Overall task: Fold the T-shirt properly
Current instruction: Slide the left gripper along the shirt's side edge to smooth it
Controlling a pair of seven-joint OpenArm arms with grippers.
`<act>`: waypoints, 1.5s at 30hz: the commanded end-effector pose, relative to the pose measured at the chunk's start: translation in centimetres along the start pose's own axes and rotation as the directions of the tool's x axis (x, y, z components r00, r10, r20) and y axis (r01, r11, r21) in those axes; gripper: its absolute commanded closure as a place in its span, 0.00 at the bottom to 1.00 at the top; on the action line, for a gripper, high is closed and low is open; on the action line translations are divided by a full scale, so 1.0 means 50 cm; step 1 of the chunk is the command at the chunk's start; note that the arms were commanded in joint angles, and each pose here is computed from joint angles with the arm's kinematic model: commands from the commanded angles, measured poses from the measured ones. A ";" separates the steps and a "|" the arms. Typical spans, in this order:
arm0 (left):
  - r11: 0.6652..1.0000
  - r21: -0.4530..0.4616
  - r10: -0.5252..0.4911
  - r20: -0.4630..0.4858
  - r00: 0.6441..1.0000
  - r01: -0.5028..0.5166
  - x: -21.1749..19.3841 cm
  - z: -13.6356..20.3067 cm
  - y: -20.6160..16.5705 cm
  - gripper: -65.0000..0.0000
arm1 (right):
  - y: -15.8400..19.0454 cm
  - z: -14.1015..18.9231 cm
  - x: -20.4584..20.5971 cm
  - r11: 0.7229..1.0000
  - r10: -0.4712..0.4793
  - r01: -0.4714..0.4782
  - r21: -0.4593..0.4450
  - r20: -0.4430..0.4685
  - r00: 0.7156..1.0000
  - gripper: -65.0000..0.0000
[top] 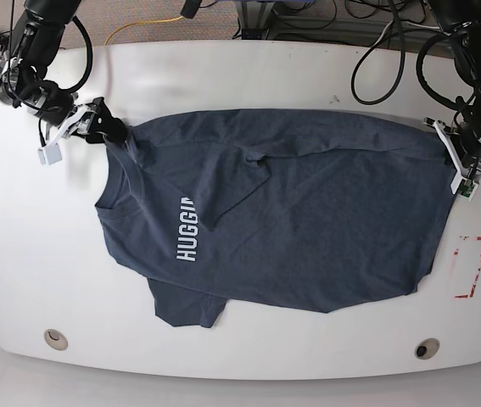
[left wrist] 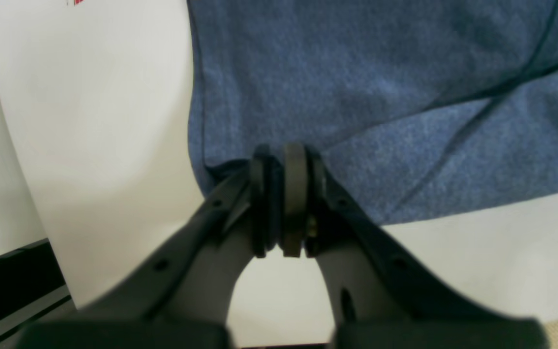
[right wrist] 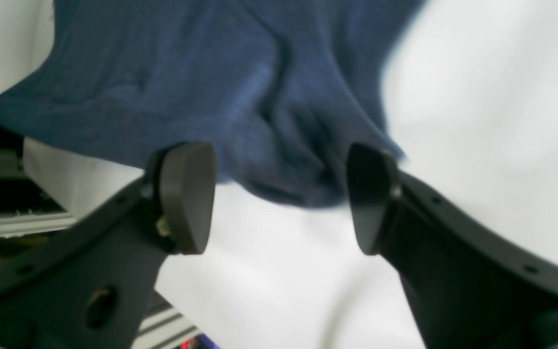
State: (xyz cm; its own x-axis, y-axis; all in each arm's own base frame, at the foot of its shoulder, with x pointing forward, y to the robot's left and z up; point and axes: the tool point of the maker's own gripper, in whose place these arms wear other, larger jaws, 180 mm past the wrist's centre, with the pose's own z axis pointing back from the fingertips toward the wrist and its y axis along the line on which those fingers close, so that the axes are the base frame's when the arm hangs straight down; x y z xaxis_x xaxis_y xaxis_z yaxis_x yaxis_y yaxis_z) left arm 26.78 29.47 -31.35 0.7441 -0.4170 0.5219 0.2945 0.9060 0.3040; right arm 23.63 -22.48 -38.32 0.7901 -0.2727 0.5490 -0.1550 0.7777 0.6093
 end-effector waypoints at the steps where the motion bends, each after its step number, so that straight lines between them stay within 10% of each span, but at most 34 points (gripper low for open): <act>1: 1.000 0.022 -0.019 0.035 0.999 0.018 0.021 0.011 0.016 1.00 | -0.008 0.001 0.033 1.000 0.007 -0.006 -0.007 0.044 0.999 0.39; 11: 1.000 0.023 -0.018 0.034 0.999 0.018 0.020 0.011 0.017 1.00 | -0.004 -0.030 0.022 0.999 -0.032 0.032 -0.002 0.063 0.998 0.40; 21: 1.000 0.020 -0.021 0.032 0.999 0.020 0.019 0.010 0.015 1.00 | -0.022 -0.039 0.018 0.998 -0.006 0.008 -0.065 0.030 1.000 1.00; 45: 0.996 0.066 -0.067 0.055 0.996 0.063 0.058 -0.012 0.063 1.00 | -0.088 0.069 -0.030 0.983 0.042 -0.068 -0.173 -0.151 0.988 0.99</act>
State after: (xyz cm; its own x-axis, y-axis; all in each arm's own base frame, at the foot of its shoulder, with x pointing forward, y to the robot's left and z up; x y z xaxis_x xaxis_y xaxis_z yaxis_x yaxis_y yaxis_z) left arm 29.60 30.12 -29.61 0.6816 -0.4786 0.5534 0.3131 0.8744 0.3706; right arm 20.35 -26.12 -40.93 0.8780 -0.1742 0.4458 -0.0849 0.8600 0.5032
